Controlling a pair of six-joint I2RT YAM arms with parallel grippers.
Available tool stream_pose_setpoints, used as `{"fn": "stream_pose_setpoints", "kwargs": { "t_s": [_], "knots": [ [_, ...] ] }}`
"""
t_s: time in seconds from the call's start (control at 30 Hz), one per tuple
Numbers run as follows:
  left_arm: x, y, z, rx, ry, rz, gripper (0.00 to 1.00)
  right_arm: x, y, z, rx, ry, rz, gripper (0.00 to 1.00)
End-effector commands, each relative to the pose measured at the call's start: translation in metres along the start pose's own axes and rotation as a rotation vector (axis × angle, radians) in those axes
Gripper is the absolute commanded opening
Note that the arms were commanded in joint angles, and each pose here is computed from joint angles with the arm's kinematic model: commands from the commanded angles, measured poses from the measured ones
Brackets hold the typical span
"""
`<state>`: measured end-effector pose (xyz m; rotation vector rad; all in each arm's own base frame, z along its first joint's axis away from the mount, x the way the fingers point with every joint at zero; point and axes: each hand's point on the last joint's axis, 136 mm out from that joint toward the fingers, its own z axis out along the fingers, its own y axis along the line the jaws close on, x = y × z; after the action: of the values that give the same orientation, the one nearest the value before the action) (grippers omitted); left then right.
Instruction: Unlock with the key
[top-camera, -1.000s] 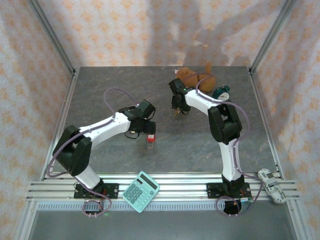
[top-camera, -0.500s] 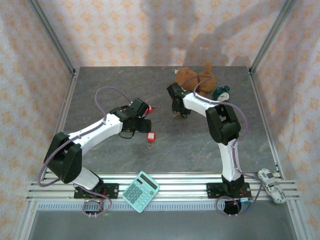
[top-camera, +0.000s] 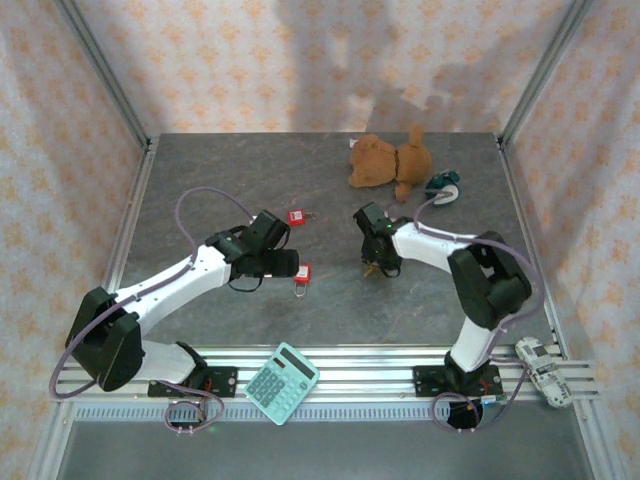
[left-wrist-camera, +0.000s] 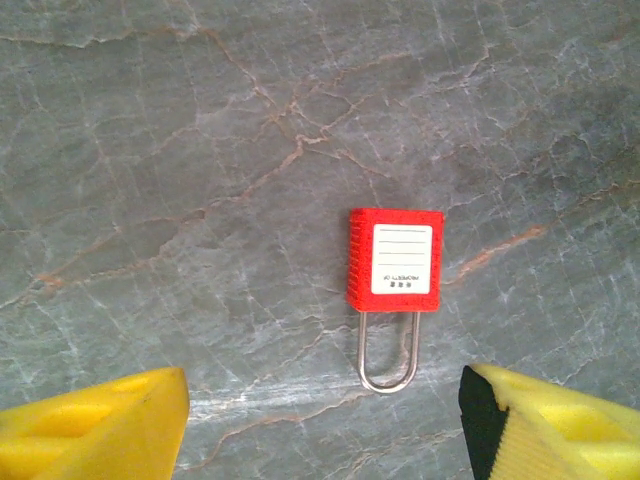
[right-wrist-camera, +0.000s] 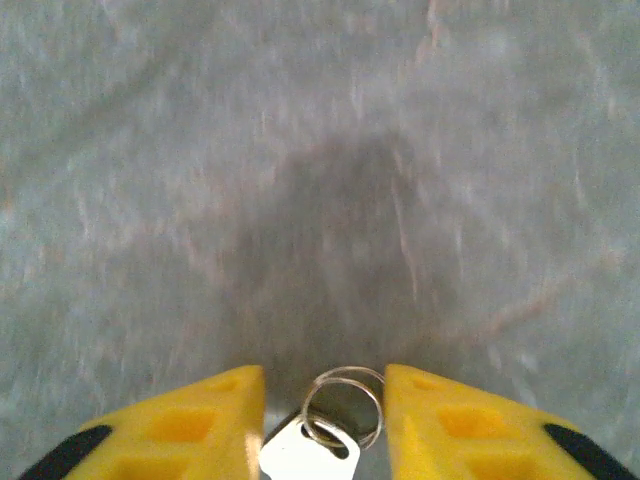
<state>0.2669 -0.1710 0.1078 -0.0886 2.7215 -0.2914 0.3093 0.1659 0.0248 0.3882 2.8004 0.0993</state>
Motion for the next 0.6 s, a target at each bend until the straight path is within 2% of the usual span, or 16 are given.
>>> {"fn": "stream_pose_setpoints", "kwargs": {
  "t_s": [0.0, 0.23, 0.37, 0.57],
  "knots": [
    [0.001, -0.005, -0.003, 0.027, -0.031, -0.036, 0.73, 0.018, 0.009, -0.02, -0.116, 0.045, 0.106, 0.4],
    [0.008, -0.009, -0.007, 0.052, -0.056, -0.051, 0.73, 0.031, 0.009, -0.037, -0.201, 0.068, 0.142, 0.44],
    [0.014, -0.008, -0.012, 0.061, -0.072, -0.062, 0.73, 0.035, -0.001, -0.034, -0.177, 0.054, 0.146, 0.45],
    [0.016, 0.001, -0.024, 0.053, -0.107, -0.092, 0.73, 0.042, 0.014, -0.025, -0.233, 0.063, 0.149, 0.49]
  ]
}}
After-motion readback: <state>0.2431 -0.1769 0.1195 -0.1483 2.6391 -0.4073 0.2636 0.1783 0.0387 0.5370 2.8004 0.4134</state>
